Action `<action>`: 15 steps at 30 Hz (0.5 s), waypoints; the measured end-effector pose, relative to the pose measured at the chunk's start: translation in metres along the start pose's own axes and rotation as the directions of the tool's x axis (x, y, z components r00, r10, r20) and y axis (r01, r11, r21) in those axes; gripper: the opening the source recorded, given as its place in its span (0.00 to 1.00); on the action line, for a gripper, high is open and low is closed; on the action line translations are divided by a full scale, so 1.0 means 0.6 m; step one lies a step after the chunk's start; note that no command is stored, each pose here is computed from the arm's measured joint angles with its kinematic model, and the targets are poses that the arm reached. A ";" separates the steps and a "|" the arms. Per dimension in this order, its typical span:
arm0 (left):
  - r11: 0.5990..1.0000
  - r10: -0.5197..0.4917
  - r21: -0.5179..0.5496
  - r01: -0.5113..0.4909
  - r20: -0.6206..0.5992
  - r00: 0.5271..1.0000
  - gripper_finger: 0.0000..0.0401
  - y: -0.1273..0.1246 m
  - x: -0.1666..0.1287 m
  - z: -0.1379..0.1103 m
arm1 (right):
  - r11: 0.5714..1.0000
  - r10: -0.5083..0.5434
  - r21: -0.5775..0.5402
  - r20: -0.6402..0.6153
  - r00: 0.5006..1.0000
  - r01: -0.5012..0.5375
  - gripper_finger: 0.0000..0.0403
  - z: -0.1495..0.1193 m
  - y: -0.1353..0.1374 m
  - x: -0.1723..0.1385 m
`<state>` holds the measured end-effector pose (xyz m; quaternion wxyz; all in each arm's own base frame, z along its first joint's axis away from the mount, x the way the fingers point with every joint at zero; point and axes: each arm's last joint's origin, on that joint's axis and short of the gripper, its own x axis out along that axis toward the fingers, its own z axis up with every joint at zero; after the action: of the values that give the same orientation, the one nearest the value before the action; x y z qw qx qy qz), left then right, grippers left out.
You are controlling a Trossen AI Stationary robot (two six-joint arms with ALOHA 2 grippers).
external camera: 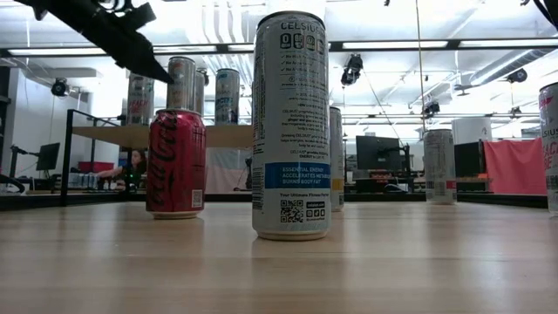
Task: Place canned beverage on shelf
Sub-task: Put the bottom white yellow soda can on the shelf aligned with the other white yellow soda can
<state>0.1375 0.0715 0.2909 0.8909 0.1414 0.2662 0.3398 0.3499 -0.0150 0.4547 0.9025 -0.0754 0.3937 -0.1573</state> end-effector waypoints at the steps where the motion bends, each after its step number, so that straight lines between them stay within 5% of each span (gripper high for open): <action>1: 1.000 -0.001 0.008 0.001 -0.010 1.000 0.00 -0.002 0.005 0.000 | 1.000 -0.003 0.001 -0.001 1.000 0.003 0.02 0.000 -0.002 0.001; 15: 0.995 0.064 0.080 -0.058 -0.086 0.994 0.00 0.006 0.050 0.003 | 1.000 -0.006 0.004 -0.004 1.000 0.006 0.02 0.000 -0.008 0.003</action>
<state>0.1556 0.0945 0.2825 0.8614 0.1686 0.3136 0.3623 0.3497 -0.0198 0.4547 0.9015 -0.0746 0.3948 -0.1611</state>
